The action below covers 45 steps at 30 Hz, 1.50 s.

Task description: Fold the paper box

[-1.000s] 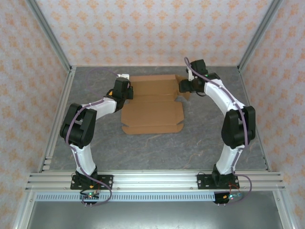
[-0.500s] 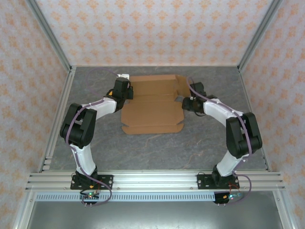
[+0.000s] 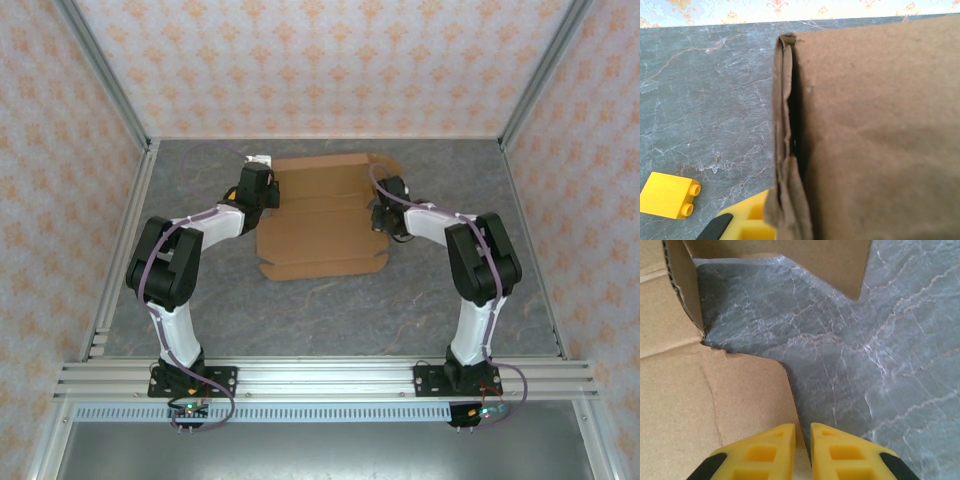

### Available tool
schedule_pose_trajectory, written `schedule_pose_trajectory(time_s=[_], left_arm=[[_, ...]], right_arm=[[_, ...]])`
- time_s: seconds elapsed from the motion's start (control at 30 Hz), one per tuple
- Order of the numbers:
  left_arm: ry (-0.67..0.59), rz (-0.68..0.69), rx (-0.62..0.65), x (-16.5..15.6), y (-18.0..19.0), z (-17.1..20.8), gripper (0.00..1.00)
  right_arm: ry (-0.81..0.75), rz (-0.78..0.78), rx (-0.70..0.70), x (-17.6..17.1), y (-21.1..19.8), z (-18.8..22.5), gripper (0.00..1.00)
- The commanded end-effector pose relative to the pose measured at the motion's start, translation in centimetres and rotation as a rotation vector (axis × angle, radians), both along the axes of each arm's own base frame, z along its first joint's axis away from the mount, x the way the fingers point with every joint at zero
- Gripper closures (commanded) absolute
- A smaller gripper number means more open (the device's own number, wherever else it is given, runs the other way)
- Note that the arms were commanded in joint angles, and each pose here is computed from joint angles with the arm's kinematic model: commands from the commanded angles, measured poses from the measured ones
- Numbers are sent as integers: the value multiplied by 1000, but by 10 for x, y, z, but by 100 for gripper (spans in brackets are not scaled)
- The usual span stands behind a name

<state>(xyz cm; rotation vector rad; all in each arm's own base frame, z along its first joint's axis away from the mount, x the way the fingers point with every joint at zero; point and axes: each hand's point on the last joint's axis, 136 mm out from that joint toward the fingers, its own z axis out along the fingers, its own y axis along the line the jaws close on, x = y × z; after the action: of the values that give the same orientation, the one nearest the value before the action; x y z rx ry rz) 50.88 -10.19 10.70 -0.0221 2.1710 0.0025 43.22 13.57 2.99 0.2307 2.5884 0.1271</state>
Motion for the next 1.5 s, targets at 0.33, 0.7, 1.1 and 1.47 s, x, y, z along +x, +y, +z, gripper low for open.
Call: schedule_pose_trajectory(time_s=[0.33, 0.7, 1.1, 1.47], left_arm=[[-11, -14, 15, -2, -3, 13, 100], [-3, -15, 29, -2, -2, 11, 100], [-6, -14, 28, -3, -2, 13, 100], [-7, -16, 24, -3, -2, 14, 100]], right_arm=[[153, 26, -94, -36, -3, -55, 90], [-97, 64, 14, -10, -2, 55, 72], [-238, 154, 46, 29, -23, 103, 30], [-244, 228, -10, 64, -30, 96, 42]])
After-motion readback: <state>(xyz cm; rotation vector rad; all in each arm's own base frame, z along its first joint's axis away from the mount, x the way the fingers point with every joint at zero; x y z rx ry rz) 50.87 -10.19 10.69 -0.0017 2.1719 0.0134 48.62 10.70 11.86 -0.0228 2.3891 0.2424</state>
